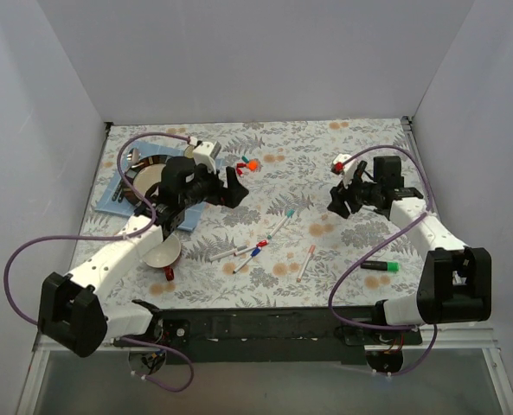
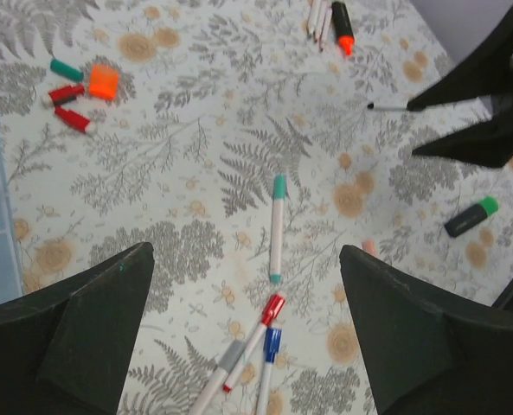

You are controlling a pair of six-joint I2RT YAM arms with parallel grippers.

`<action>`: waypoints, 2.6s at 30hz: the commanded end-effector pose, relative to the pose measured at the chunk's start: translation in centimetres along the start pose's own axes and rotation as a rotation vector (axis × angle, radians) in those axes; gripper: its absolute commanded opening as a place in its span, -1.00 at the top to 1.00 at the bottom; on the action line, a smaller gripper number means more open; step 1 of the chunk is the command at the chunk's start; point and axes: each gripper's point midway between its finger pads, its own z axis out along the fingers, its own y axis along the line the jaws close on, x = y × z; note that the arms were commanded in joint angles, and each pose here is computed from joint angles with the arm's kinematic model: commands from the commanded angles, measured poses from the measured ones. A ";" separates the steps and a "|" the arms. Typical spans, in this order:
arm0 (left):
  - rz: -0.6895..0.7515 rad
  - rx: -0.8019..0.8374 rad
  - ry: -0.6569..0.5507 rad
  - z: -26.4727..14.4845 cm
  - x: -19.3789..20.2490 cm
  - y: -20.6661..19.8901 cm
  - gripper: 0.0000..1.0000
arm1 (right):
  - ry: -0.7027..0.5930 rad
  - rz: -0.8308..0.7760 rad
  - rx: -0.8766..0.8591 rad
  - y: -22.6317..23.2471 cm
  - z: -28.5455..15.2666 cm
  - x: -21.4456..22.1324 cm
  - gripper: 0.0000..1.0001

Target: Open the pen caps

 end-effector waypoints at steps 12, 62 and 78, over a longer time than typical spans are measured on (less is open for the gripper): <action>0.079 0.141 -0.185 -6.9 -0.5 -3.4 -0.85 | 0.674 -0.172 0.149 -11.9 -2.8 7.5 -0.13; -0.034 0.503 -0.001 -5.6 4.2 -7.7 -0.79 | 0.550 -0.040 0.038 -8.8 1.0 8.2 0.97; -0.326 0.561 -0.002 0.8 9.2 -15.8 -0.79 | -0.247 0.296 -0.499 5.8 -1.9 -6.6 0.97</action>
